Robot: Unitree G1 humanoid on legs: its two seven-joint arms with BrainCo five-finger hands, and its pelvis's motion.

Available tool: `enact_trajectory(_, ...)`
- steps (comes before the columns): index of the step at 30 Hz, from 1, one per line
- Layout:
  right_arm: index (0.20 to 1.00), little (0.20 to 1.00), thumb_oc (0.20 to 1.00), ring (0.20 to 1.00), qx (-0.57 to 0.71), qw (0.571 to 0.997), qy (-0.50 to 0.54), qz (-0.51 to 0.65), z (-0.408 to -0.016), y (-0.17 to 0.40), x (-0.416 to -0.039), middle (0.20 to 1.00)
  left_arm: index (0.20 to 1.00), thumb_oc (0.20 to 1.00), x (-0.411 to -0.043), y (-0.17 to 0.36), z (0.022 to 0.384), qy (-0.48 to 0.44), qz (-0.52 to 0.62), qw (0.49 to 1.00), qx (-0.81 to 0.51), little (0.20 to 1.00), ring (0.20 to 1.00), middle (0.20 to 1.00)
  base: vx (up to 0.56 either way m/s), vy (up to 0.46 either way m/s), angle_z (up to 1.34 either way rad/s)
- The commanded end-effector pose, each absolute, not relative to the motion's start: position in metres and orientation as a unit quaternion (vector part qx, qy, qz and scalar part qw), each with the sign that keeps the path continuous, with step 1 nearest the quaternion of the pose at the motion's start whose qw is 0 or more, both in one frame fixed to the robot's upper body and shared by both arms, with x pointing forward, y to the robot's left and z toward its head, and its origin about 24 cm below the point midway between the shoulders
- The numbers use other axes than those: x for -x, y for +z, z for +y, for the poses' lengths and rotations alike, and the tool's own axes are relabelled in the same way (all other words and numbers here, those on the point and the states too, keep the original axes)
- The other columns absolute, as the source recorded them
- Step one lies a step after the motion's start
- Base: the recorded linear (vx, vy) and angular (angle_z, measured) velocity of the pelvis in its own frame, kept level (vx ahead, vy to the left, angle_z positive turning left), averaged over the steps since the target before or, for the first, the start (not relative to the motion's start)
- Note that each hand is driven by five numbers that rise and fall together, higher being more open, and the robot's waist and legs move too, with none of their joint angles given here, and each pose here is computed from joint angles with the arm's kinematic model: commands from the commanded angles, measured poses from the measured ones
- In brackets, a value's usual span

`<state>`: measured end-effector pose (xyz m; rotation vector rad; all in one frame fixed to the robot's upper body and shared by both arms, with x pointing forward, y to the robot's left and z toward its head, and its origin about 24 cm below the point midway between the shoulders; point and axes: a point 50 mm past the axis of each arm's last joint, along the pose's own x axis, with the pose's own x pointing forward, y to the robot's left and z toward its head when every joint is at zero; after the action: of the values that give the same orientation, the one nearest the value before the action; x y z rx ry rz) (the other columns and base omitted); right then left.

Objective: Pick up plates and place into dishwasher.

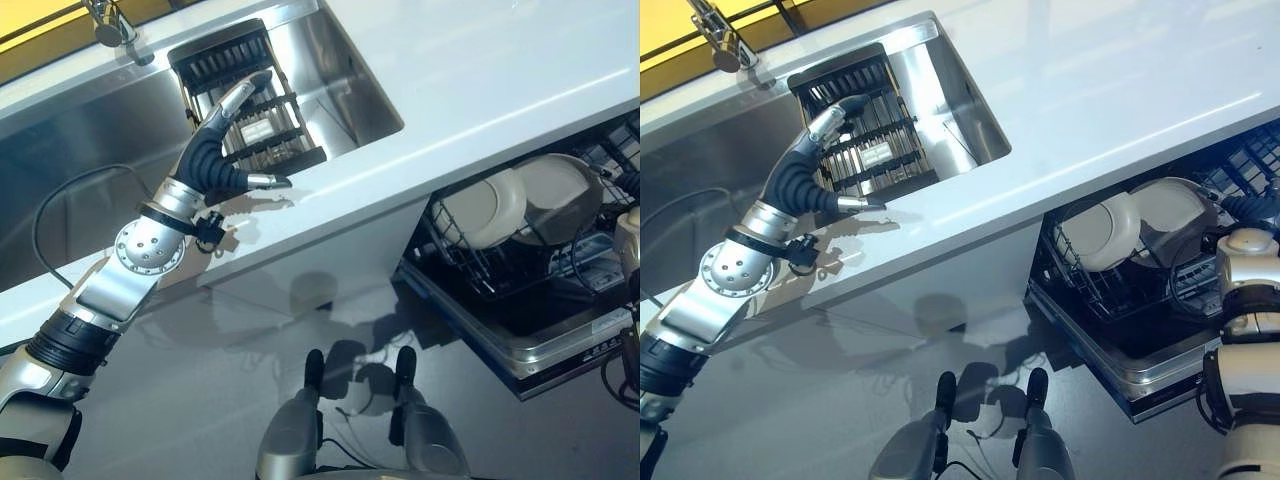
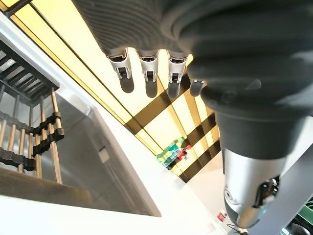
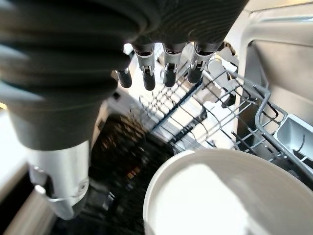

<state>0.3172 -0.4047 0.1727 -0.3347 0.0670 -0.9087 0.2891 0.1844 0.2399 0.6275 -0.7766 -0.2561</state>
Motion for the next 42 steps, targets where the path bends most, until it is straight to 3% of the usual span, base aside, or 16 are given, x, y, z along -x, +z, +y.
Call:
enact_trajectory(1,1.000,1.000,1.000,1.000,0.144,0.891,-0.430,0.028,-0.392,0.143,-0.314,1.000,1.000,1.000,-0.280,0.236,0.186,-0.110,-0.398,0.864,-0.287,1.000,1.000,1.000,0.08,0.022,-0.02)
enact_trajectory(9,1.000,1.000,1.000,1.000,-0.013,0.913,-0.397,0.089,-0.383,0.080,-0.305,1.000,1.000,1.000,-0.283,0.237,0.178,-0.117,-0.397,0.869,-0.272,1.000,1.000,1.000,0.04,0.013,-0.07)
enact_trajectory(19,1.000,1.000,1.000,1.000,-0.052,0.918,-0.393,0.001,-0.374,0.124,-0.333,1.000,1.000,1.000,-0.287,0.234,0.173,-0.123,-0.400,0.879,-0.228,1.000,1.000,1.000,-0.06,0.039,0.02)
enact_trajectory(29,1.000,1.000,1.000,1.000,-0.063,0.934,-0.344,0.076,-0.364,0.113,-0.341,1.000,1.000,1.000,-0.286,0.231,0.169,-0.122,-0.399,0.881,-0.224,1.000,1.000,1.000,-0.03,0.013,0.01)
enact_trajectory(35,1.000,1.000,1.000,1.000,-0.137,0.937,-0.291,0.135,-0.361,0.097,-0.339,1.000,1.000,1.000,-0.286,0.234,0.171,-0.120,-0.393,0.883,-0.227,1.000,1.000,1.000,0.01,-0.032,0.06)
enact_trajectory(42,1.000,1.000,1.000,1.000,-0.224,0.952,-0.187,0.096,-0.349,0.104,-0.348,1.000,1.000,1.000,-0.285,0.235,0.175,-0.126,-0.389,0.881,-0.238,1.000,1.000,1.000,0.02,-0.049,0.00)
